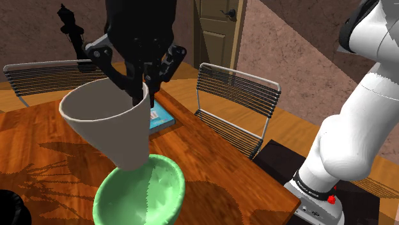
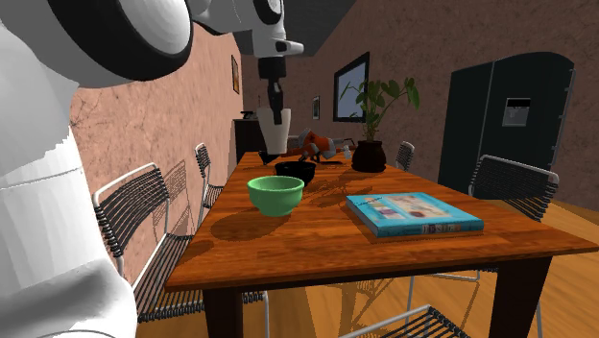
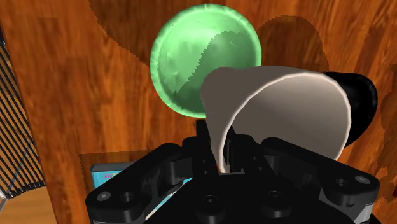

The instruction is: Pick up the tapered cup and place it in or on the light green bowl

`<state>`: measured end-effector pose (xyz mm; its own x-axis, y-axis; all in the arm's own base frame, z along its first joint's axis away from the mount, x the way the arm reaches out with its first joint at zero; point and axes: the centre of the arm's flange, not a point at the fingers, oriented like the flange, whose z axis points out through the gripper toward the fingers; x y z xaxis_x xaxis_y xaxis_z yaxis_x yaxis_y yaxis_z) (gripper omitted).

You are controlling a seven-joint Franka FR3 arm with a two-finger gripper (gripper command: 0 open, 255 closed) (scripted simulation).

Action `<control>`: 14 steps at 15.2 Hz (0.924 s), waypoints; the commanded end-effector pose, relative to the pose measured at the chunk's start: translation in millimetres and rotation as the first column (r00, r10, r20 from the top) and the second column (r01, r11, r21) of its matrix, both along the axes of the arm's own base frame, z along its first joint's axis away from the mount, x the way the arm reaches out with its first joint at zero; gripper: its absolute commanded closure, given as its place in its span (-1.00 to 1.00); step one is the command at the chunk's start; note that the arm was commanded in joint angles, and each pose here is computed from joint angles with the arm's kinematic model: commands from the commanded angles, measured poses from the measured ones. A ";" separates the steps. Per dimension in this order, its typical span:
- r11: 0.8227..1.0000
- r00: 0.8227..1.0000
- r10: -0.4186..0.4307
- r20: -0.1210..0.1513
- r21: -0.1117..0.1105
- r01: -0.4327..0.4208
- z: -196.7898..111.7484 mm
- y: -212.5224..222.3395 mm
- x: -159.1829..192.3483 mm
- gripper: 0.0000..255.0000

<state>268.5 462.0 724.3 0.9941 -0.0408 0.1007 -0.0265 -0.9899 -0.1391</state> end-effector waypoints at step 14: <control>1.000 1.000 -0.001 0.000 0.001 0.001 -78.4 0.0 -0.2 1.00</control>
<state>268.2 462.3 651.1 0.9941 -0.0416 0.1003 -0.0274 -0.9899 -0.1393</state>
